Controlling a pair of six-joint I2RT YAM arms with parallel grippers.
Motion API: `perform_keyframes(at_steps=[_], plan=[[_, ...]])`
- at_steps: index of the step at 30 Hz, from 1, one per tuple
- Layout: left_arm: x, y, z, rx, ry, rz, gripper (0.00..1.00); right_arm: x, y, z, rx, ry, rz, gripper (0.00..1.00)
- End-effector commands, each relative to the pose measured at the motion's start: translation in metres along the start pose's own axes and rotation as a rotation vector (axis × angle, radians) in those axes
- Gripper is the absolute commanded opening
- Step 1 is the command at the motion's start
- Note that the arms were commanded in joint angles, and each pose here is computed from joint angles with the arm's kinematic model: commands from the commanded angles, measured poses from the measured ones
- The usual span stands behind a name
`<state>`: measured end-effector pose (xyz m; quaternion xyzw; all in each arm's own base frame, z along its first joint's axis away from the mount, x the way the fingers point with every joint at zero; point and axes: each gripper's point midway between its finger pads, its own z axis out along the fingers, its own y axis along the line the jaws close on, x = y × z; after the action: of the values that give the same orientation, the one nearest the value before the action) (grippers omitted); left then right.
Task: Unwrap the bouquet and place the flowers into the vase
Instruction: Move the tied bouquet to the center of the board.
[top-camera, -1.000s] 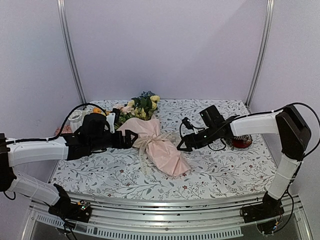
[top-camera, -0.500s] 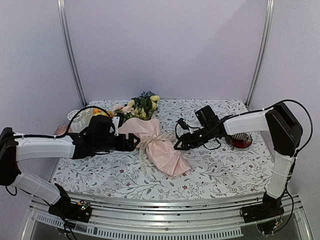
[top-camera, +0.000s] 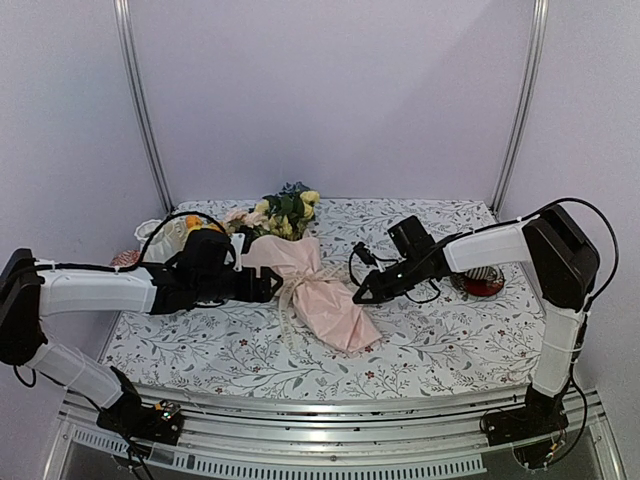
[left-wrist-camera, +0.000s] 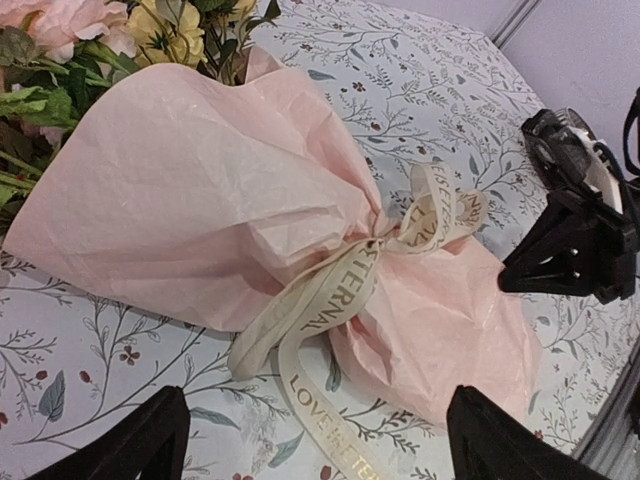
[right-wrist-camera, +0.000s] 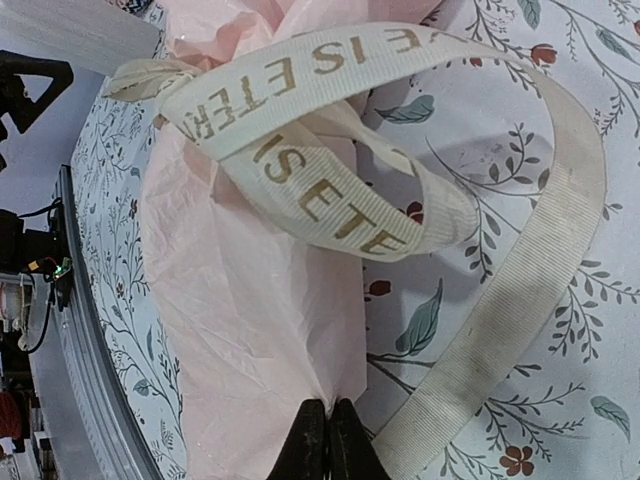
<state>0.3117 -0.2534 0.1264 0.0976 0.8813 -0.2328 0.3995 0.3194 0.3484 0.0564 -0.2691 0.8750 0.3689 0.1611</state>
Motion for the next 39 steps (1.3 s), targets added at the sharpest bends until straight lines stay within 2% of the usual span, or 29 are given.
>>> perform_keyframes(at_steps=[1,9,15,19,21,23,26,30,36,39], plan=[[-0.002,-0.001,0.001,0.007,0.006,0.007,0.91,0.001,0.008,-0.006,-0.019,-0.012,-0.018,0.04],[0.008,-0.01,0.005,0.066,0.03,-0.001,0.9,0.037,0.011,-0.021,-0.02,0.013,0.013,0.04],[0.039,-0.022,-0.005,0.145,0.1,0.06,0.9,0.068,0.031,-0.027,-0.08,0.042,0.033,0.04],[0.053,-0.027,-0.02,0.147,0.112,0.098,0.89,0.082,0.048,-0.029,-0.098,0.067,-0.005,0.11],[0.054,-0.027,-0.027,0.127,0.107,0.109,0.89,0.078,0.045,-0.034,-0.055,0.049,-0.023,0.16],[0.054,-0.031,-0.034,0.135,0.096,0.111,0.89,0.069,0.038,-0.041,0.008,0.017,-0.049,0.28],[0.056,-0.033,-0.041,0.141,0.096,0.109,0.89,0.048,0.031,-0.053,0.066,-0.038,-0.087,0.38],[0.069,-0.031,-0.043,0.114,0.141,0.102,0.86,0.019,0.014,-0.068,0.165,-0.118,-0.105,0.39],[0.093,-0.03,-0.043,0.088,0.212,0.111,0.69,-0.002,-0.014,-0.076,0.316,-0.18,-0.118,0.41],[0.1,-0.031,-0.043,0.078,0.238,0.118,0.67,-0.007,-0.024,-0.081,0.355,-0.198,-0.116,0.41]])
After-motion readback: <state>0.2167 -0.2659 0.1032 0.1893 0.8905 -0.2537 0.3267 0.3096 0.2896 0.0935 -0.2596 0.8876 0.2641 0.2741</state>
